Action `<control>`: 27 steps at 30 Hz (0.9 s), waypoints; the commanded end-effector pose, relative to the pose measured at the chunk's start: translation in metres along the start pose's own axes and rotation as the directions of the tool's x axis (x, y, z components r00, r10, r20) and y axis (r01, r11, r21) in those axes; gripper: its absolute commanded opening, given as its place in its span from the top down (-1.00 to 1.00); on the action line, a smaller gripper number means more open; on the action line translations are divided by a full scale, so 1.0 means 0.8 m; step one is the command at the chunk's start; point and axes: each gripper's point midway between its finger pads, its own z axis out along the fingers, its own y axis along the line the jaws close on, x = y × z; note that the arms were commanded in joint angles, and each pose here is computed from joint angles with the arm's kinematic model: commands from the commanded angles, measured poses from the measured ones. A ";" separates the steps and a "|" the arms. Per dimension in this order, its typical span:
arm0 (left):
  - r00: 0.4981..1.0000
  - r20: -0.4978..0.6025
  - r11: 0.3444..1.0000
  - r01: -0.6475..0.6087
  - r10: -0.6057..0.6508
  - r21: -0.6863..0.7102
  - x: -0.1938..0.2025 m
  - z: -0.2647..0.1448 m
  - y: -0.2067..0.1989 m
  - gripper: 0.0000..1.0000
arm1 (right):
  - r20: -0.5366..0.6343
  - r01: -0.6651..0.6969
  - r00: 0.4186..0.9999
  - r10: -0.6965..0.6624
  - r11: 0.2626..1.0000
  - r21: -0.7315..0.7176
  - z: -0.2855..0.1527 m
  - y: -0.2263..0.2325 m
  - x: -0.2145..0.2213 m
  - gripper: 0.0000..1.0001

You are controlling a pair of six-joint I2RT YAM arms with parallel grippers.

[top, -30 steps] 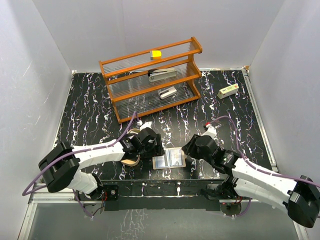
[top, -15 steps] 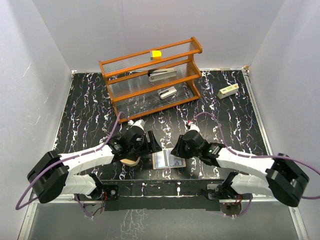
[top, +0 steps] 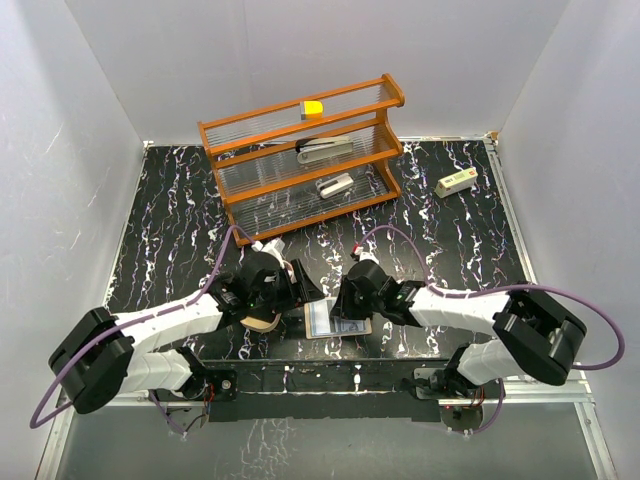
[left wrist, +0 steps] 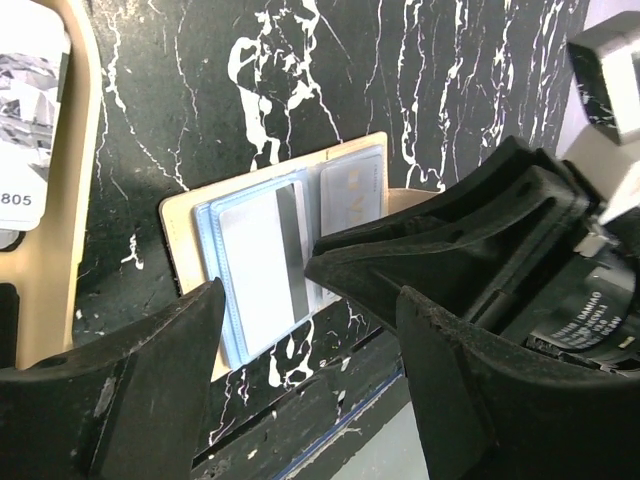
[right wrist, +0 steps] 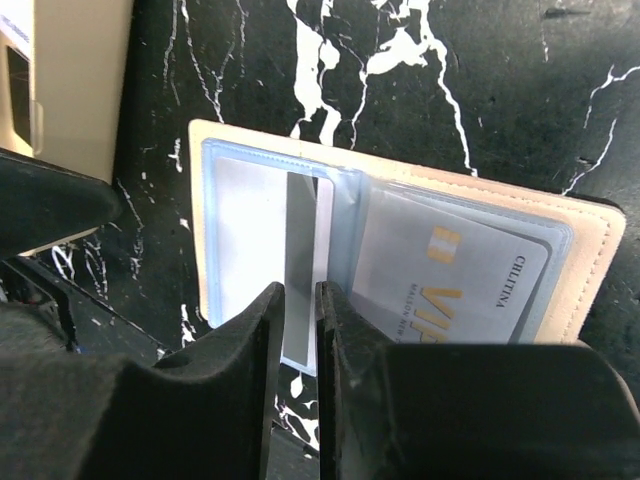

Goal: Put the credit cards into the card holder
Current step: Turn over the card slot in the card holder.

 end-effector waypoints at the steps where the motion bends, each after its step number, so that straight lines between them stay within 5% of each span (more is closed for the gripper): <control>1: 1.000 0.005 0.999 0.005 -0.005 0.035 -0.002 0.004 -0.006 -0.33 | 0.013 0.004 1.000 -0.004 1.000 -0.010 0.006 0.010 -0.004 0.69; 10: 0.999 -0.041 0.999 0.008 -0.006 0.041 0.008 0.021 -0.005 -0.30 | 0.006 -0.017 1.000 0.017 0.999 0.030 0.010 -0.006 0.013 0.91; 27: 0.998 -0.057 0.999 0.034 -0.033 0.010 0.019 0.037 0.015 -0.27 | 0.002 -0.018 1.000 0.018 1.000 0.017 0.015 -0.005 0.017 0.93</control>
